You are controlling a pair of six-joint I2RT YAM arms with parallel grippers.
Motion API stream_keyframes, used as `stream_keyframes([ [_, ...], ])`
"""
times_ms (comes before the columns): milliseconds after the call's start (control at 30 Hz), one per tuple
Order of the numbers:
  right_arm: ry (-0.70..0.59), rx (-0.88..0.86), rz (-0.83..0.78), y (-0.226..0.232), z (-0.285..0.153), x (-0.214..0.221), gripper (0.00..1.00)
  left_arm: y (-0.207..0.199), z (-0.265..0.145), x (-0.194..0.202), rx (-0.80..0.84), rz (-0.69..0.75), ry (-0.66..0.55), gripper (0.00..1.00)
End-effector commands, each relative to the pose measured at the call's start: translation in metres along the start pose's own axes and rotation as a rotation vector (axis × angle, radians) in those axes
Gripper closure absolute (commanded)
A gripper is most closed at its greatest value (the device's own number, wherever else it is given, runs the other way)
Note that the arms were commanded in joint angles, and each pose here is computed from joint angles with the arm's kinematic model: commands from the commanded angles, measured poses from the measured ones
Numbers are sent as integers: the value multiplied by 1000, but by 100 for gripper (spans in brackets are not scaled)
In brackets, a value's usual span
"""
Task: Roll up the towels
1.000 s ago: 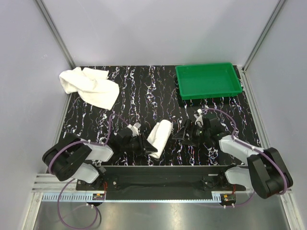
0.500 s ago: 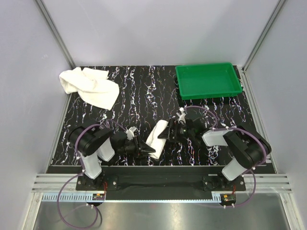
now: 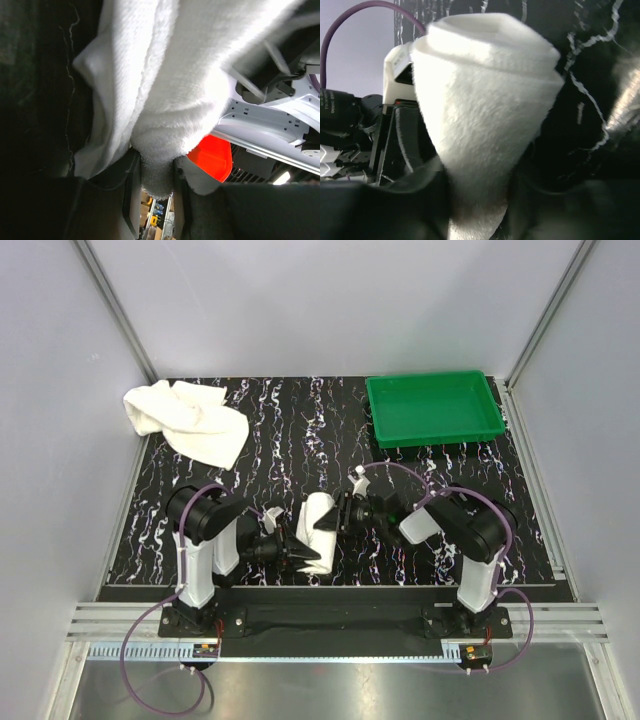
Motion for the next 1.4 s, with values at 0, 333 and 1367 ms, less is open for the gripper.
stream_keyframes([
  [0,22,52,28,-19,3,16,61,4,-4,0,8,-77,-26,100],
  [333,-35,141,-64,26,-3,-19,94,2,-12,5,-18,7,-61,54],
  [1367,-203,23,-209,27,-100,-407,98,13,-1,6,39,343,10,41],
])
Point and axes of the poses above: each gripper's point midway between its finger pads, its own z axis out along the fingers, its own y axis along the line the jaws close on, x = y × z, the point moved 7 cm from there along -z, back along the fingers, and after that the axes turned 13 degrees about z, right-handed, at the moved point
